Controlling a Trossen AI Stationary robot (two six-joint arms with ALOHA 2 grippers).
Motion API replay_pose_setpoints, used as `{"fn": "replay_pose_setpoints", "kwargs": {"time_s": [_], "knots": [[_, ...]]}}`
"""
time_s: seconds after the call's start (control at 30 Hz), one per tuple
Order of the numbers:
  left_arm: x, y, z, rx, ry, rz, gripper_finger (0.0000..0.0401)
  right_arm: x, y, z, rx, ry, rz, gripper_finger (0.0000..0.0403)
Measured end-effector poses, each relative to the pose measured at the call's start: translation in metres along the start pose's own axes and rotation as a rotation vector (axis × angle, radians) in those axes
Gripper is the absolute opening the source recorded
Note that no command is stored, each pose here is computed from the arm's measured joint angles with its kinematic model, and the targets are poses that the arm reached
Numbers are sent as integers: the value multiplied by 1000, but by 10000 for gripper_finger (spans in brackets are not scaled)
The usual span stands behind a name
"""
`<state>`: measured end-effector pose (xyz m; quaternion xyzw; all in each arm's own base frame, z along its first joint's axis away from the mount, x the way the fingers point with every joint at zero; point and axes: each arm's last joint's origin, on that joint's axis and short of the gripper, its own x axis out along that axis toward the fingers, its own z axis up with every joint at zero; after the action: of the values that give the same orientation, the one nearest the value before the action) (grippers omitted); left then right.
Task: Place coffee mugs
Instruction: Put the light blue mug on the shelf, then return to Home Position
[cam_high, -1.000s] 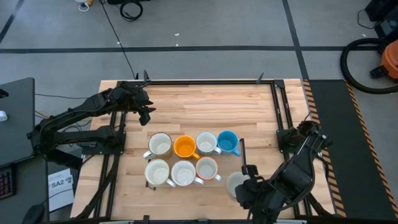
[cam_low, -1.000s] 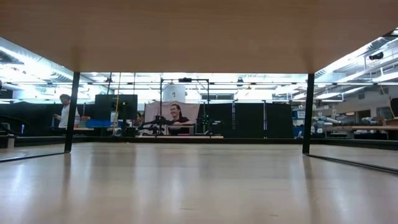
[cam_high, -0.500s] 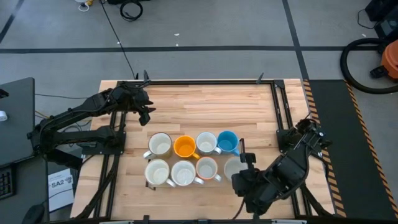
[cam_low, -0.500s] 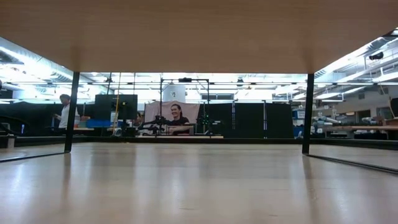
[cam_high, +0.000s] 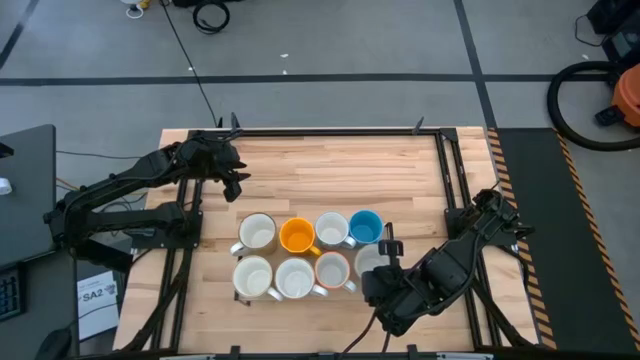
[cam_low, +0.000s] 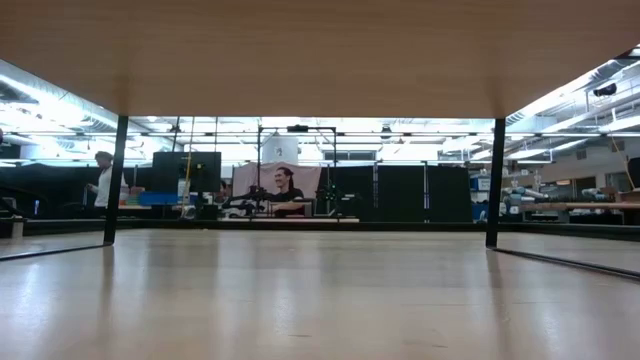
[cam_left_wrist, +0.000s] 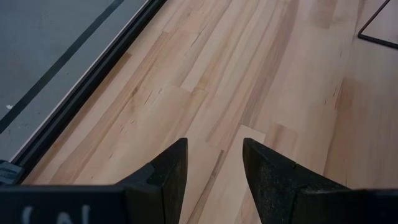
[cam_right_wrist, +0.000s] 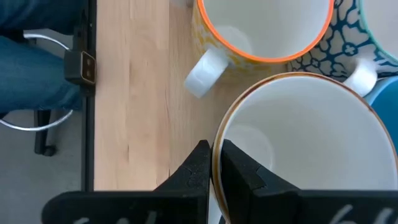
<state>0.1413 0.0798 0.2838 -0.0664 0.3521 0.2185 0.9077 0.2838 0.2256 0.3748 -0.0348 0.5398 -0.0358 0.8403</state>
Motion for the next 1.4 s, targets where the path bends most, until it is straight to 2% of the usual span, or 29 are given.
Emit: {"fn": "replay_pose_setpoints", "kwargs": {"time_s": [0.77,1.1,1.4], "knots": [[0,0,0,1,0,0,160,0,2,5,53,-56,13,33],[0,0,0,1,0,0,160,0,2,5,48,-55,18,63],[0,0,0,2,0,0,160,0,2,5,52,-55,17,68]]}}
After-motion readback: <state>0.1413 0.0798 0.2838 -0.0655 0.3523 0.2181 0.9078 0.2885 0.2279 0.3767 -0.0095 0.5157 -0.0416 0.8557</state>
